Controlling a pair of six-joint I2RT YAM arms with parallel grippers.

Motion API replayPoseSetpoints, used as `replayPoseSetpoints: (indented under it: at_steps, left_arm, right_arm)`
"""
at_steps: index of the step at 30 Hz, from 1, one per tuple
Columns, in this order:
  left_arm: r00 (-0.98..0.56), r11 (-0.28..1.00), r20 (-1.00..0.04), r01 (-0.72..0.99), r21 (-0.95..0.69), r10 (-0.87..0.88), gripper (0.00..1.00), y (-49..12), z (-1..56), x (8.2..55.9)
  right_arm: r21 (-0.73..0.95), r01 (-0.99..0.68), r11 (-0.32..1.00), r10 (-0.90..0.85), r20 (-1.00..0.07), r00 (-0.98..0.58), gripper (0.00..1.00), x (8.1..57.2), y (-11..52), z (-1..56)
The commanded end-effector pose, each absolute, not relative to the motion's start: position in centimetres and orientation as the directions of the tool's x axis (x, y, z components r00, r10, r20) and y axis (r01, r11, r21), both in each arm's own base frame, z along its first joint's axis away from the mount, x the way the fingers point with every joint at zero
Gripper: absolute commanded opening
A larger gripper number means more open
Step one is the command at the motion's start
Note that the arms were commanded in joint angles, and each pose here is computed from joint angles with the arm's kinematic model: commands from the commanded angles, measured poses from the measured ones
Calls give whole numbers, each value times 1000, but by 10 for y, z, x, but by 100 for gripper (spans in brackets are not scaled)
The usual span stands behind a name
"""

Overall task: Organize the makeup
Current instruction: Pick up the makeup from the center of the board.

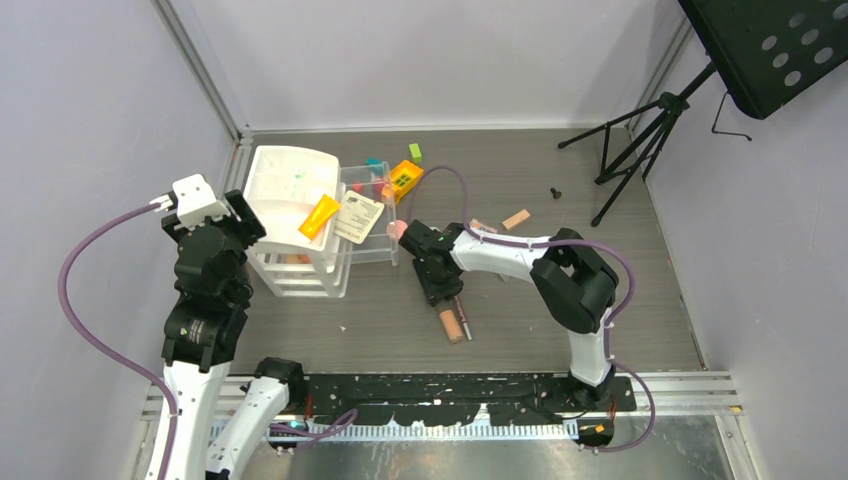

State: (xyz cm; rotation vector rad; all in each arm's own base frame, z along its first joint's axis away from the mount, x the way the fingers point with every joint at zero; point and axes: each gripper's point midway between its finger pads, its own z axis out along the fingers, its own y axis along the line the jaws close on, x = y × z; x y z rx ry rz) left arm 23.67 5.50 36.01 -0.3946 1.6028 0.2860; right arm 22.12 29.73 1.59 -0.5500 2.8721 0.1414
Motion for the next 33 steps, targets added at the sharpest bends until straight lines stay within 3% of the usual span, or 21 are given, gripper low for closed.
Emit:
replayPoseSetpoints:
  at_steps: [1,11,18,23,28,33]
  left_arm:
    - [12,904,-996,-418,-88,-91,68,56,372,237]
    - [14,904,-996,-417,-90,-93,68,55,372,237]
    - [14,904,-996,-419,-90,-93,68,56,372,236]
    - [10,906,-996,-413,-88,-92,68,54,372,238]
    - [15,904,-996,-418,-90,-93,68,56,372,236]
    - [12,903,-996,-421,-88,-91,68,56,372,236]
  right_arm:
    - [26,-370,929,-346,-294,-891,23,231,294,37]
    - [23,-350,936,-258,-631,-731,1,279,296,176]
    - [-14,-291,957,-186,-797,-574,0,310,288,233]
    - [48,-263,964,-59,-921,-384,0,331,290,299]
    - [122,-329,936,82,-987,-135,0,337,305,370]
    - [196,-464,864,238,-971,34,0,325,340,431]
